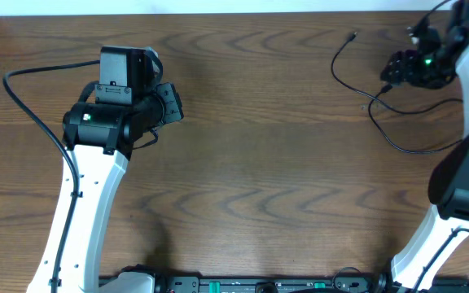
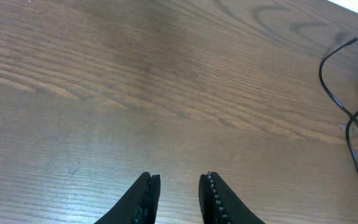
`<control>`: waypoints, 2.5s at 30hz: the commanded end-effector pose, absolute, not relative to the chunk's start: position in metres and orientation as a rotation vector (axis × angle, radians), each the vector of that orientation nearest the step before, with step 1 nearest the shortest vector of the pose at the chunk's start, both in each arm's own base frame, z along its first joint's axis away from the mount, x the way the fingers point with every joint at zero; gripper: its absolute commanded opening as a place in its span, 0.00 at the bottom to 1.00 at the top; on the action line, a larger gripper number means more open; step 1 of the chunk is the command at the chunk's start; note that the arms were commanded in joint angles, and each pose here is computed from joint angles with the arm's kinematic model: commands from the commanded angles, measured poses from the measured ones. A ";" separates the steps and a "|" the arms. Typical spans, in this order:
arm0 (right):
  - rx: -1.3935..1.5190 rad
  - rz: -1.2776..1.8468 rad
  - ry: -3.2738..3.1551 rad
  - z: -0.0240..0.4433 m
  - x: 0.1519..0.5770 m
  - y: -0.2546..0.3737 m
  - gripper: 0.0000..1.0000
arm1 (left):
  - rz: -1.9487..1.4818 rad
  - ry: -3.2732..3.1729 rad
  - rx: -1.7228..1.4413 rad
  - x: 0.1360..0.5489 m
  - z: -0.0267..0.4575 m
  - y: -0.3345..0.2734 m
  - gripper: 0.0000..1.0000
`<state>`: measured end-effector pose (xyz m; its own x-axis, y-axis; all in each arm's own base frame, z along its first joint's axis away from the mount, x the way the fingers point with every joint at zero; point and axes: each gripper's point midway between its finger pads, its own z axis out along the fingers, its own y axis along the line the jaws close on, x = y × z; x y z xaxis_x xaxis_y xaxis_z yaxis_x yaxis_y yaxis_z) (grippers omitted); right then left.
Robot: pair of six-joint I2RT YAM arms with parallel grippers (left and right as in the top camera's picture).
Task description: Untangle cables
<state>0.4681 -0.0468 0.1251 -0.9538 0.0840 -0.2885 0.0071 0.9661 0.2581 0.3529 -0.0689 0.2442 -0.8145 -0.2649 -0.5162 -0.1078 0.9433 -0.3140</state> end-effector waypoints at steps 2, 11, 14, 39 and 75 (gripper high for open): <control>0.052 0.255 2.920 0.085 0.467 -0.058 0.71 | -0.355 2.518 -0.275 0.354 0.244 -0.067 0.27; 0.012 0.283 3.002 0.040 0.465 -0.054 0.64 | -0.355 2.518 -0.275 0.354 0.244 -0.067 0.27; 0.006 0.291 3.019 0.029 0.465 -0.051 0.62 | -0.355 2.518 -0.275 0.354 0.244 -0.067 0.27; 0.098 0.078 3.088 -0.013 0.461 -0.049 0.43 | -0.355 2.520 -0.275 0.354 0.243 -0.067 0.27; 0.694 0.250 2.664 0.124 0.492 -0.213 0.82 | -0.347 2.572 -0.284 0.362 0.224 -0.068 0.27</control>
<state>0.4871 -0.2211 0.1088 -0.7983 0.5271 -0.2914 0.4709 0.8479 0.2437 0.3601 -0.0699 0.2239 -0.8432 -0.2610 -0.4700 -0.1256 0.9457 -0.2997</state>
